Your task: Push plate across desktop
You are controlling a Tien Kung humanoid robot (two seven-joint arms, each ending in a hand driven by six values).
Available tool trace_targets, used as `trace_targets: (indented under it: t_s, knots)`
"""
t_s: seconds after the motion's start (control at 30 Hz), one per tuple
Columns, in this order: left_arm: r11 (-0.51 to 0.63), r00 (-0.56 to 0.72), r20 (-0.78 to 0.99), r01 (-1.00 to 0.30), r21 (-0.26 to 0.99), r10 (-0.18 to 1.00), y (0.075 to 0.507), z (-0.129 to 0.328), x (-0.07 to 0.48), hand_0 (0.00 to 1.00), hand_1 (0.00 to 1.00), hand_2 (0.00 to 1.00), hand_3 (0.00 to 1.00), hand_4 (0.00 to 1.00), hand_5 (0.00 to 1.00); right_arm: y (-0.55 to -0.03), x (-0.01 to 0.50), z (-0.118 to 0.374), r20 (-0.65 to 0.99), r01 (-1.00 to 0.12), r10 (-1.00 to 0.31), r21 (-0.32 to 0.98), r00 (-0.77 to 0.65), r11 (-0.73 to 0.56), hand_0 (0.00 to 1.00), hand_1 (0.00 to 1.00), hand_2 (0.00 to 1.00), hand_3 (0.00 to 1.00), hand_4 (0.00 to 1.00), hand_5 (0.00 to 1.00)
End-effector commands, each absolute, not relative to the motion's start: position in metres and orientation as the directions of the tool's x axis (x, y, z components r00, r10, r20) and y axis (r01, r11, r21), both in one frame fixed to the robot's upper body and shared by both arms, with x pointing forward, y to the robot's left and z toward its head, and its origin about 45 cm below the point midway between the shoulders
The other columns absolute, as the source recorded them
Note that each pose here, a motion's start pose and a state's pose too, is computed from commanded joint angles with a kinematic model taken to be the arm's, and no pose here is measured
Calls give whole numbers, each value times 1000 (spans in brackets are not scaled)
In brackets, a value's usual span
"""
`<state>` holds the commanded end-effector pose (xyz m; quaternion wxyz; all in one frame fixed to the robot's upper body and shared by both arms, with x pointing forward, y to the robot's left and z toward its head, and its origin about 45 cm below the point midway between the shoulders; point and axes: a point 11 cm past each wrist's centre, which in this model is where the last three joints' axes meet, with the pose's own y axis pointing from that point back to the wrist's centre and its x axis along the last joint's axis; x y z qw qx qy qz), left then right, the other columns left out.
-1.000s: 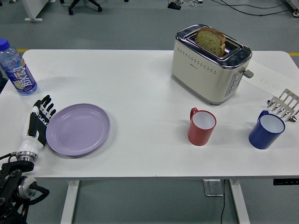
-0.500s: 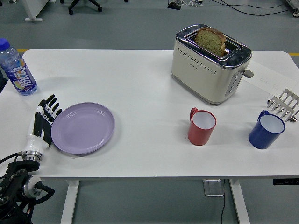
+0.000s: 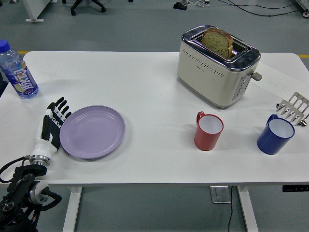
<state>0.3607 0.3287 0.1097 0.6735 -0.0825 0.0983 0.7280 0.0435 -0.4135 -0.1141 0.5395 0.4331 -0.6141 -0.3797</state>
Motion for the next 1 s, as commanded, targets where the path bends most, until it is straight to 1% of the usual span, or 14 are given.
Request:
trace_targets:
  t_s: [1.0]
  knots:
    - [3,-6,-254,-999,38,967,299,106,366,885,911,922,858,512,998,-413,44,-114,332,-123,-942,934,-37,334,609,547,641,633,134,371]
